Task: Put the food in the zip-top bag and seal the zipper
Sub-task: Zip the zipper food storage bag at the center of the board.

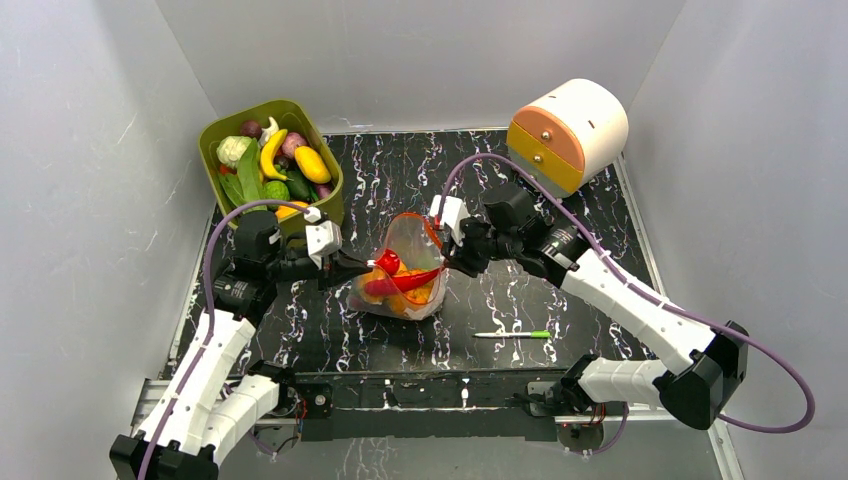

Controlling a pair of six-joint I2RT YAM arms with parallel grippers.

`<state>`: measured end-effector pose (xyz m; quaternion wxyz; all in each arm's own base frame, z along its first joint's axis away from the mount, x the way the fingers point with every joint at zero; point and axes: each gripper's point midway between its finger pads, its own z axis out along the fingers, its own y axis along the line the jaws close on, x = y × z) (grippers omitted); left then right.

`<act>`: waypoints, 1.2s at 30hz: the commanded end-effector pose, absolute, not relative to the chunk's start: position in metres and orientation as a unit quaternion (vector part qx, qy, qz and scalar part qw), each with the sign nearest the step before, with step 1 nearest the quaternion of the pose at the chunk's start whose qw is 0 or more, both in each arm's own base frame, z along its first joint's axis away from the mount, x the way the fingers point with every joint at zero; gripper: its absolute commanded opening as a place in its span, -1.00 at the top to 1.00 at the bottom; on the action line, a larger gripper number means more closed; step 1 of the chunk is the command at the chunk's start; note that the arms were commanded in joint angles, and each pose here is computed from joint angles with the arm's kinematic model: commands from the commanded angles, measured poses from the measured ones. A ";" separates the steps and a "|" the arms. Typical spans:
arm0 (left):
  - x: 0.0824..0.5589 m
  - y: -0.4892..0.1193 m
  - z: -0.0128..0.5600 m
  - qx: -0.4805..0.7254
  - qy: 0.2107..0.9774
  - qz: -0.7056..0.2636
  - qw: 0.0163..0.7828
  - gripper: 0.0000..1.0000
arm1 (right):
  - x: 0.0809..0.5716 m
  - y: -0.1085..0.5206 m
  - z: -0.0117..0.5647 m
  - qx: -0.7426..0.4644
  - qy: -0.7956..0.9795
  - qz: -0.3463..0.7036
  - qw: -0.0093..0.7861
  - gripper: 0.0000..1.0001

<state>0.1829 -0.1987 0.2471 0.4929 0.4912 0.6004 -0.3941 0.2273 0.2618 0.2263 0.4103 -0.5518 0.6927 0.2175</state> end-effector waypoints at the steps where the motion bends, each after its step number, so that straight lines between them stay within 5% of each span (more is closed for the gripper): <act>1: 0.175 -0.200 0.260 0.511 0.572 -0.394 0.507 1.00 | 0.232 0.274 0.266 -0.558 0.641 0.235 0.473 0.36; 4: 0.176 -0.200 0.260 0.513 0.571 -0.392 0.508 1.00 | 0.220 0.275 0.263 -0.577 0.627 0.249 0.461 0.43; 8: 0.182 -0.199 0.260 0.497 0.586 -0.389 0.509 1.00 | 0.219 0.269 0.259 -0.578 0.636 0.238 0.452 1.00; 21: 0.214 -0.169 0.263 0.413 0.690 -0.286 0.520 1.00 | 0.230 0.188 0.297 -0.483 0.736 0.084 0.466 1.00; 36: 0.197 -0.197 0.278 0.430 0.632 -0.392 0.512 1.00 | 0.223 0.212 0.273 -0.464 0.754 0.153 0.439 0.96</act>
